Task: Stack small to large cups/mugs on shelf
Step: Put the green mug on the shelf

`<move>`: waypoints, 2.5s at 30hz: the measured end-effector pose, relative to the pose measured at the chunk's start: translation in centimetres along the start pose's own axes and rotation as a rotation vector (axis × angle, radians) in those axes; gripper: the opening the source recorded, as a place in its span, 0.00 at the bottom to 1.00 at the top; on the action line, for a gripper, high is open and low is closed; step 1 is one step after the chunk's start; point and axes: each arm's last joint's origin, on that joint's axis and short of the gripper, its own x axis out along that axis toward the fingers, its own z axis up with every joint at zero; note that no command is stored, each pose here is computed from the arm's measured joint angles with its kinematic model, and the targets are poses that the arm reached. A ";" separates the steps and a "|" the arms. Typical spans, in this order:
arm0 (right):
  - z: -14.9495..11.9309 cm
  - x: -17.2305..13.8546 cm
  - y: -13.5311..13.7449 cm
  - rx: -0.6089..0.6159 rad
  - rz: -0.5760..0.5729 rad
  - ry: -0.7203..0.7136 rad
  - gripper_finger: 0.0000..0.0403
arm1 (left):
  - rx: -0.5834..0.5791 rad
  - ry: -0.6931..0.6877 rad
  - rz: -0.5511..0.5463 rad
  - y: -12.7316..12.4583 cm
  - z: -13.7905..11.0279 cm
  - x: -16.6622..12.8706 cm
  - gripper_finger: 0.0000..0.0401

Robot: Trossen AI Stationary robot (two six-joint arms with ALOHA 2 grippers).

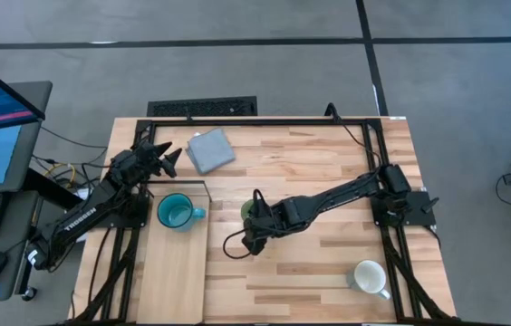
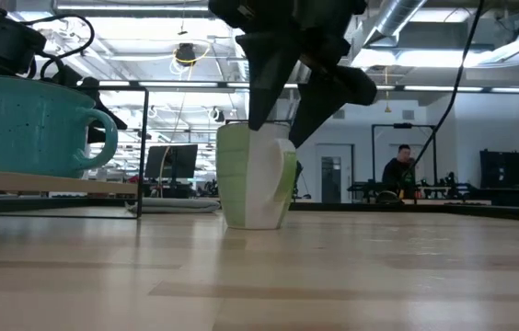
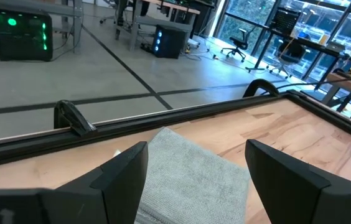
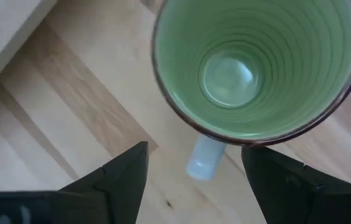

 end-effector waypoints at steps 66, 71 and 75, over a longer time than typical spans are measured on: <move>0.5 3.0 -1.6 0.076 0.084 0.020 0.64 | 0.011 -0.001 0.003 0.0 0.0 0.0 0.65; 0.4 3.0 -1.7 0.074 0.075 0.026 0.50 | 0.012 -0.001 0.003 0.0 0.0 0.0 0.65; 0.4 3.0 -1.8 0.071 0.061 0.036 0.38 | 0.012 -0.001 0.003 0.0 0.0 0.0 0.65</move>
